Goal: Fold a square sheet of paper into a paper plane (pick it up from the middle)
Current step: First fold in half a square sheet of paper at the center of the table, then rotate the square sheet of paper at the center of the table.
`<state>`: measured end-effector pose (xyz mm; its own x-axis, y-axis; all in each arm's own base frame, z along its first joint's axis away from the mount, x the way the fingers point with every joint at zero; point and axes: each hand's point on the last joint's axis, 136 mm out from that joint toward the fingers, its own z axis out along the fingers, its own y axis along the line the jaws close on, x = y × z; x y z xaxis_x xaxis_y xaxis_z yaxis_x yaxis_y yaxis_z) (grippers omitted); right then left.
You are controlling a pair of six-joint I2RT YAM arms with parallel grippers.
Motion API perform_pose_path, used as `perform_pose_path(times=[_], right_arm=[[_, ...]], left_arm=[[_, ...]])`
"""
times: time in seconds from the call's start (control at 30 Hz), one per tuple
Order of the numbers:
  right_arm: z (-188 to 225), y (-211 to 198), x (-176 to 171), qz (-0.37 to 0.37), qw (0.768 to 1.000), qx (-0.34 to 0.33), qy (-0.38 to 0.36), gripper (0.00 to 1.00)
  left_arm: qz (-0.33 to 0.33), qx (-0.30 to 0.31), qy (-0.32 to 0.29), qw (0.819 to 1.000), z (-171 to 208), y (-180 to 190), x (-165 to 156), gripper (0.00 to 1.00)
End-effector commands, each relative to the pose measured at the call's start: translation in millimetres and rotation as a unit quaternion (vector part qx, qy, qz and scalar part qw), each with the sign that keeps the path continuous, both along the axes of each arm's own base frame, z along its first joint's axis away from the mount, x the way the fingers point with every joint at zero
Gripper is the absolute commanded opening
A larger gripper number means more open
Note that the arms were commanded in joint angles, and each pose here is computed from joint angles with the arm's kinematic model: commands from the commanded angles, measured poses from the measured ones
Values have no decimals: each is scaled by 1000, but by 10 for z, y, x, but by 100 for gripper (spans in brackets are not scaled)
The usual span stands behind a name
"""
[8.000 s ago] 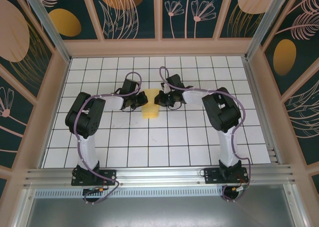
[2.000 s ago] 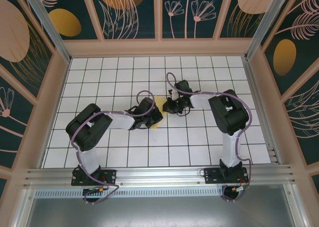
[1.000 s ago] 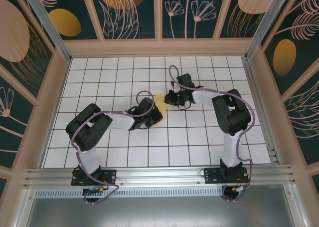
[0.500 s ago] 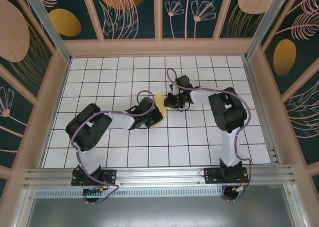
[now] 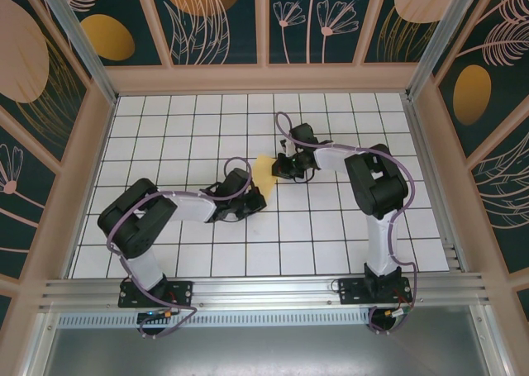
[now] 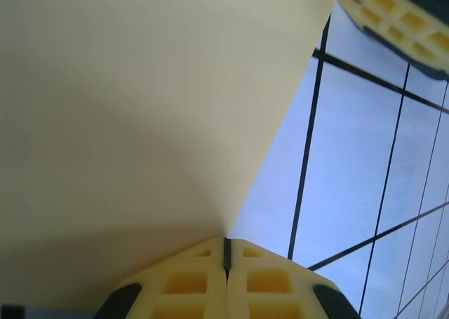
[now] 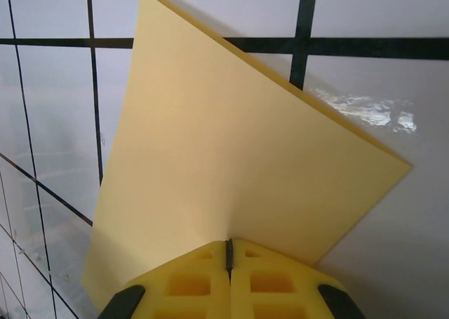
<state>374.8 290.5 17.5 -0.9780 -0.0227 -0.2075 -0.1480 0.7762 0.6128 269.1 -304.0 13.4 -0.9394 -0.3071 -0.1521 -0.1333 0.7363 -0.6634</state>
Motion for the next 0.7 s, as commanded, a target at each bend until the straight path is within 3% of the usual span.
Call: perform_pose_path(times=[0.0,0.13,0.37,0.67], right_arm=[[-419,-199,-91,-8,997,-70,27,0],[-295,-148,-44,-6,998,-58,15,0],[322,116,94,-2,997,-40,-59,0],[266,550,-43,9,994,-81,-70,12]], left_arm=[[-28,65,72,995,-311,277,-462,0],[-27,68,38,997,-130,281,-364,0],[5,72,-77,994,570,265,289,13],[143,100,-92,980,705,1210,638,37]])
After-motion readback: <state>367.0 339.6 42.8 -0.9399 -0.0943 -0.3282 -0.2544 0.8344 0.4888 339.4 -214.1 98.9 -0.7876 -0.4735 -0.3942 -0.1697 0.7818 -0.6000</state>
